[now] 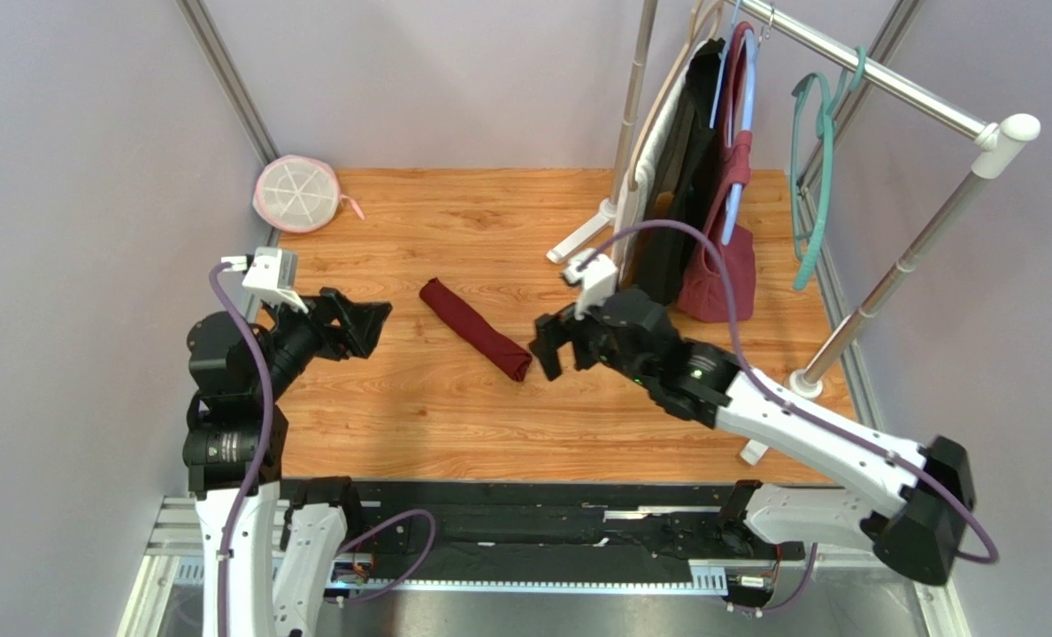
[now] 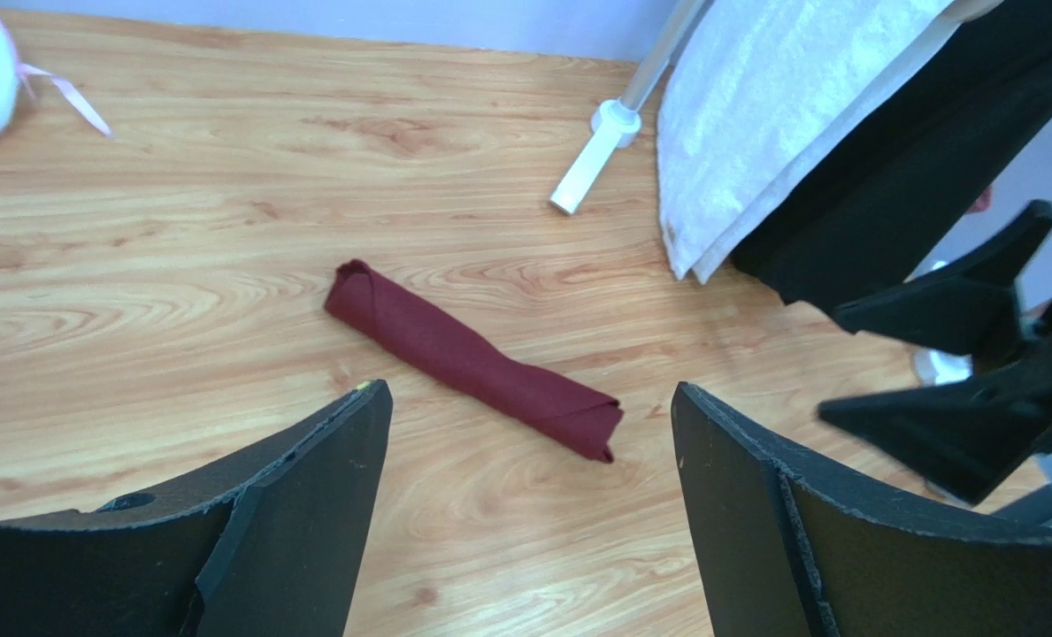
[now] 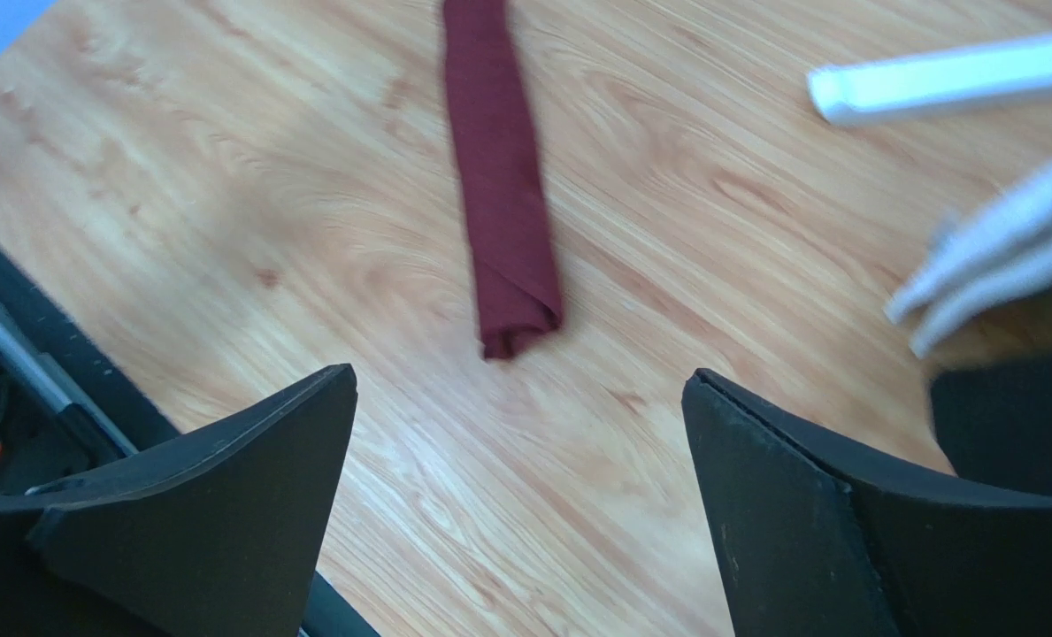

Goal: Fold the napkin, place the utensils inside, and roll it up
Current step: Roll the napkin with the utensil

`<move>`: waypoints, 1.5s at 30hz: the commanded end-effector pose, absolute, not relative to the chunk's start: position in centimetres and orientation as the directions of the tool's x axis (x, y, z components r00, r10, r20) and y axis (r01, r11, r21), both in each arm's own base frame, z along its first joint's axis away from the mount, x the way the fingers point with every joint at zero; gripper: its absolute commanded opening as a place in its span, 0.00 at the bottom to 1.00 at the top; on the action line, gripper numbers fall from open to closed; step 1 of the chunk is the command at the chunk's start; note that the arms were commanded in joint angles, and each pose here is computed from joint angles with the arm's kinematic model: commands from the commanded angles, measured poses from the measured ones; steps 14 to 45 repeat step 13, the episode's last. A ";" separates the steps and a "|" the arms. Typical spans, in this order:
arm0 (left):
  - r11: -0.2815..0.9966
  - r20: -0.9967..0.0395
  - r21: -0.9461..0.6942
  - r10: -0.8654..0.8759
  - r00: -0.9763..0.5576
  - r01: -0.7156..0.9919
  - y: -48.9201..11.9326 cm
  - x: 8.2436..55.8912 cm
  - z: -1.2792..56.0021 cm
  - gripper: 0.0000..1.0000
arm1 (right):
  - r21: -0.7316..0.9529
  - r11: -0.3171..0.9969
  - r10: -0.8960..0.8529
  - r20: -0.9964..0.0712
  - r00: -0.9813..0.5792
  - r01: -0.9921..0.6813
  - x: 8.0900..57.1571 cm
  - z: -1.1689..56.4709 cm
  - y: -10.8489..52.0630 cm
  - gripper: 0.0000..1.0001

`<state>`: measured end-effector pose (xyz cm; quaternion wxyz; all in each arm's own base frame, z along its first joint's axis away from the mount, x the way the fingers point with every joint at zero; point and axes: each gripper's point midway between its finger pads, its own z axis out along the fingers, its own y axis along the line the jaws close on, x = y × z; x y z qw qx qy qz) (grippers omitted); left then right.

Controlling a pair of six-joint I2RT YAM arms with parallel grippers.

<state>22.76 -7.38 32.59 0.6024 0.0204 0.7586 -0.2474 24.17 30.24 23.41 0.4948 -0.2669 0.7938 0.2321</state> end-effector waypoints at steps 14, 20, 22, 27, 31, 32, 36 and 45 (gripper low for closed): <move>0.922 -0.952 -0.250 -0.178 -0.248 0.297 -6.0 22.7 29.8 0.89 | 0.235 0.899 0.105 -0.934 -0.341 -0.369 26.7 23.8 18.3 0.99; 0.922 -0.952 -0.250 -0.178 -0.248 0.297 -6.0 22.7 29.8 0.89 | 0.235 0.899 0.105 -0.934 -0.341 -0.369 26.7 23.8 18.3 0.99; 0.922 -0.952 -0.250 -0.178 -0.248 0.297 -6.0 22.7 29.8 0.89 | 0.235 0.899 0.105 -0.934 -0.341 -0.369 26.7 23.8 18.3 0.99; 0.922 -0.952 -0.250 -0.178 -0.248 0.297 -6.0 22.7 29.8 0.89 | 0.235 0.899 0.105 -0.934 -0.341 -0.369 26.7 23.8 18.3 0.99; 0.922 -0.952 -0.250 -0.178 -0.248 0.297 -6.0 22.7 29.8 0.89 | 0.235 0.899 0.105 -0.934 -0.341 -0.369 26.7 23.8 18.3 0.99; 0.922 -0.952 -0.250 -0.178 -0.248 0.297 -6.0 22.7 29.8 0.89 | 0.235 0.899 0.105 -0.934 -0.341 -0.369 26.7 23.8 18.3 0.99; 0.922 -0.952 -0.250 -0.178 -0.248 0.297 -6.0 22.7 29.8 0.89 | 0.235 0.899 0.105 -0.934 -0.341 -0.369 26.7 23.8 18.3 0.99; 0.922 -0.952 -0.250 -0.178 -0.248 0.297 -6.0 22.7 29.8 0.89 | 0.235 0.899 0.105 -0.934 -0.341 -0.369 26.7 23.8 18.3 0.99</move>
